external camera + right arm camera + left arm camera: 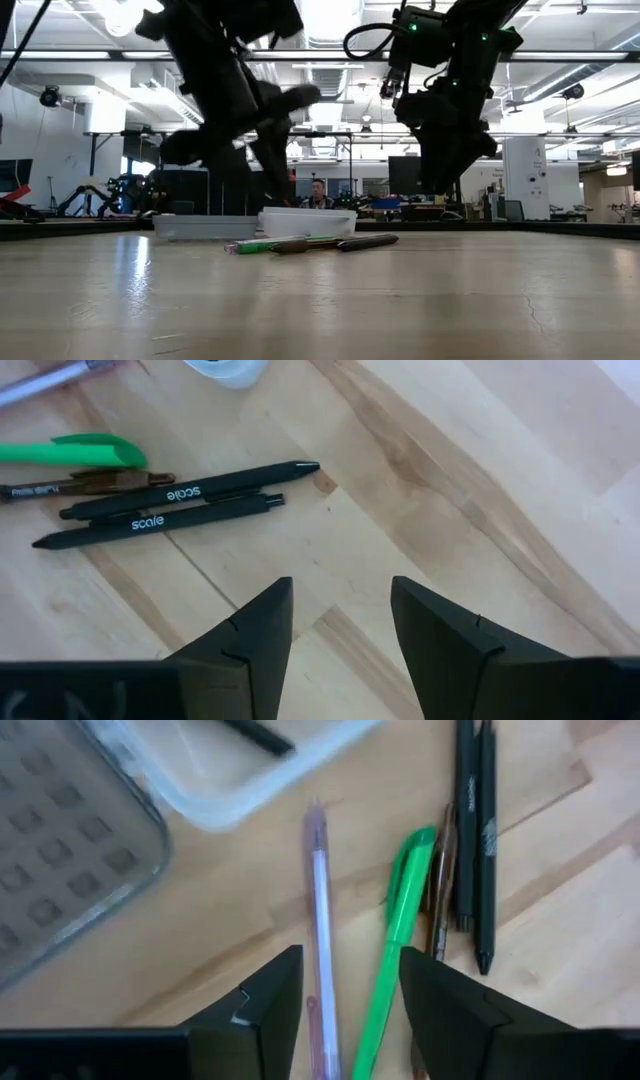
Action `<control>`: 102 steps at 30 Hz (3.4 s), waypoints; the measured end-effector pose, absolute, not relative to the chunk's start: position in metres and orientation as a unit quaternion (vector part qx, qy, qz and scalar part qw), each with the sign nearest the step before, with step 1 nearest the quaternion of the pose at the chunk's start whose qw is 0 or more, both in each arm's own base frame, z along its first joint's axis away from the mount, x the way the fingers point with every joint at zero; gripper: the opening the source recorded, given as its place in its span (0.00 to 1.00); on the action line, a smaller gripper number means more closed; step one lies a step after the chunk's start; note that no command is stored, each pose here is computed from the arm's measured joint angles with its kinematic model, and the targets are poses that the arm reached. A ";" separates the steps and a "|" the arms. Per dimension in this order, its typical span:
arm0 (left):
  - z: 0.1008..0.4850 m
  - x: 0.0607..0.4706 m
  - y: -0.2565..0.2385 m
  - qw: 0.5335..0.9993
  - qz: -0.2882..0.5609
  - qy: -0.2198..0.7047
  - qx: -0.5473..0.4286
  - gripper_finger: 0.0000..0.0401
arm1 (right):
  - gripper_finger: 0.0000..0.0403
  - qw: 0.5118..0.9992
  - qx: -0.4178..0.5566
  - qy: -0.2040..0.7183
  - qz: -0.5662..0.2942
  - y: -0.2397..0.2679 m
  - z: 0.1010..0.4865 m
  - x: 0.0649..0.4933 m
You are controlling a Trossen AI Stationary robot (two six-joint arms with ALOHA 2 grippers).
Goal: Pick & place school supplies into a supply box
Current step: Put the violet pen into the supply box, then put the black pen into the supply box
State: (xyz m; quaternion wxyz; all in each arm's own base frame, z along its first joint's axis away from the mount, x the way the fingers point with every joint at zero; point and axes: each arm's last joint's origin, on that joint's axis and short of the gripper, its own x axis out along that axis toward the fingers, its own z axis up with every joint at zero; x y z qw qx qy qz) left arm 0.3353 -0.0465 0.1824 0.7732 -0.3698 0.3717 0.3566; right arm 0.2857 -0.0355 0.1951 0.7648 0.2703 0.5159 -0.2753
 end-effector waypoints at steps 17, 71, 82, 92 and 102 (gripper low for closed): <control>0.152 0.349 -0.042 0.763 0.376 0.411 -0.327 0.45 | 0.39 0.766 0.270 0.515 -0.274 -0.033 0.195 0.286; 0.221 0.344 0.068 0.786 0.391 0.178 -0.444 0.04 | 0.27 0.797 0.325 0.393 -0.324 -0.011 0.239 0.255; 0.199 0.327 0.095 0.721 0.458 0.144 -0.500 0.11 | 0.28 0.777 0.338 0.409 -0.338 -0.004 0.221 0.256; 0.203 0.328 0.095 0.734 0.455 0.135 -0.486 0.32 | 0.28 0.808 0.284 0.439 -0.272 -0.001 0.208 0.273; 0.218 0.330 0.055 0.789 0.369 0.188 -0.454 0.35 | 0.26 0.845 0.206 0.441 -0.220 0.000 0.211 0.277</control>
